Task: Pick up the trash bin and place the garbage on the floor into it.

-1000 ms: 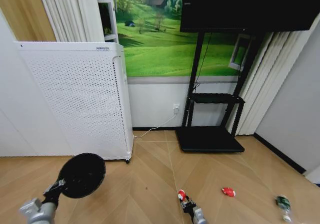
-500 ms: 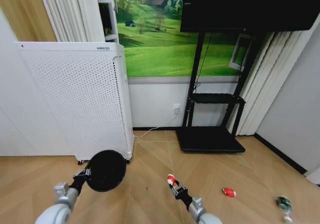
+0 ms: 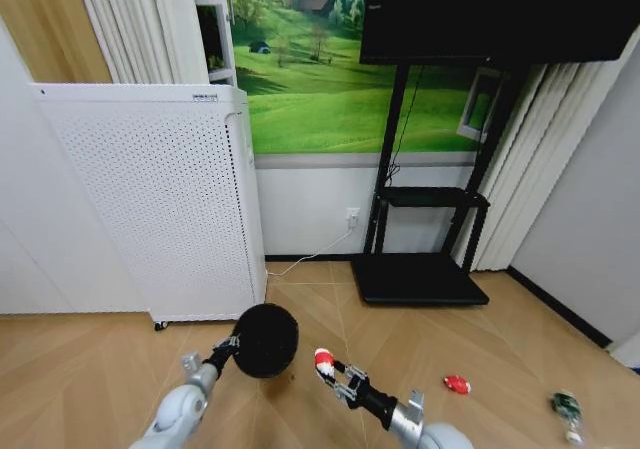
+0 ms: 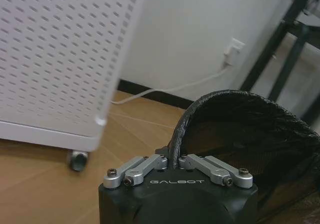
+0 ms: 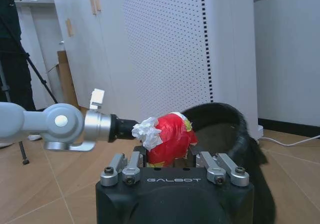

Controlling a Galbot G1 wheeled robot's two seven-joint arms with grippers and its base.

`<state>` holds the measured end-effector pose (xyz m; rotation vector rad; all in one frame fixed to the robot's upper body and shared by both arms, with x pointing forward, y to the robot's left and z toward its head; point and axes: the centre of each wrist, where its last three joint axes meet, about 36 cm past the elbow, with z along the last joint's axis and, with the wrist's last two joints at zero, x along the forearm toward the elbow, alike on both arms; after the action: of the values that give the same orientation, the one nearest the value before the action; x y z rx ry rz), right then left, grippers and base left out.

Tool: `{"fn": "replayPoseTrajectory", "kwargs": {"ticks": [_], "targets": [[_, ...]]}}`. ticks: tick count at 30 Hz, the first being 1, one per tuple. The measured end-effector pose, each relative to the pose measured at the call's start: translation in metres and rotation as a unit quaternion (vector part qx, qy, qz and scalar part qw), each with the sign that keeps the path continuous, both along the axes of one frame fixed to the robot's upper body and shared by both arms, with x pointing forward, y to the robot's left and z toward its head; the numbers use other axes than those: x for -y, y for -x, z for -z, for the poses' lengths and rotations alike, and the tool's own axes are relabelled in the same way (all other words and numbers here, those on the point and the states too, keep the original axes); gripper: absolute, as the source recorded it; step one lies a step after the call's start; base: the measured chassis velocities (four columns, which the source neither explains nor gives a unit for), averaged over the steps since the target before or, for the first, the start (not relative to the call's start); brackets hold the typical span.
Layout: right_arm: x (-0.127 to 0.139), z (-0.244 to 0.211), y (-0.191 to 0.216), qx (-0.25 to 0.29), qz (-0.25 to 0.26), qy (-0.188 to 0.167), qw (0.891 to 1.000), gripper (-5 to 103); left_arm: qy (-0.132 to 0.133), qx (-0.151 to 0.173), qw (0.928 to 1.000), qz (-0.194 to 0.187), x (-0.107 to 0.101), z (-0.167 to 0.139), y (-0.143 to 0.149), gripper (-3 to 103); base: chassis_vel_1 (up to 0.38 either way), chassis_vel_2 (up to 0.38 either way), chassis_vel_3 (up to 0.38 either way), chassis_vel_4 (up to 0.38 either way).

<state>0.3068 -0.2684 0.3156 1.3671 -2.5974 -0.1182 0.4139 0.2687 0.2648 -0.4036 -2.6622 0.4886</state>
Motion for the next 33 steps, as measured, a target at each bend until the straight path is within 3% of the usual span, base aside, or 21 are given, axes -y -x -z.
{"fn": "replayPoseTrajectory", "kwargs": {"ticks": [3,7,11,16,23,25,28,29,32,33], "targets": [[-0.007,0.001,-0.003,0.004,-0.008,0.002,1.000,41,0.004,-0.013,0.9985,0.053,0.040,0.016,0.005,4,0.000,0.000,0.000,0.000],[-0.008,0.004,-0.005,0.011,-0.005,0.014,1.000,41,0.016,-0.015,0.9966,0.079,0.057,0.019,0.012,4,0.000,0.000,0.000,0.000],[-0.007,0.011,-0.005,0.020,0.025,0.021,0.999,41,0.050,-0.017,0.9899,0.132,0.078,0.019,0.038,4,0.000,0.000,0.000,0.000],[-0.003,0.019,-0.010,0.031,0.044,0.035,0.998,41,0.067,-0.014,0.9855,0.155,0.080,0.013,0.054,4,0.000,0.000,0.000,0.000],[0.018,0.020,-0.014,0.038,0.053,0.054,0.996,40,0.071,-0.010,0.9889,0.130,0.059,0.004,0.058,4,0.000,0.000,0.000,0.000],[0.020,0.019,-0.014,0.038,0.052,0.054,0.996,44,0.072,-0.010,0.9889,0.129,0.058,0.003,0.058,4,0.000,0.000,0.000,0.000],[0.024,0.016,-0.015,0.042,0.052,0.053,0.996,61,0.074,-0.008,0.9895,0.124,0.056,0.001,0.056,4,0.000,0.000,0.000,0.000],[0.024,0.016,-0.015,0.042,0.052,0.053,0.996,61,0.074,-0.008,0.9895,0.124,0.056,0.001,0.056,4,0.000,0.000,0.000,0.000],[0.027,0.010,-0.015,0.048,0.053,0.044,0.996,77,0.078,-0.006,0.9900,0.117,0.057,-0.001,0.054,4,0.000,0.000,0.000,0.000],[0.029,0.009,-0.014,0.050,0.051,0.044,0.996,77,0.079,-0.006,0.9901,0.116,0.057,-0.001,0.053,4,0.000,0.000,0.000,0.000]]}}
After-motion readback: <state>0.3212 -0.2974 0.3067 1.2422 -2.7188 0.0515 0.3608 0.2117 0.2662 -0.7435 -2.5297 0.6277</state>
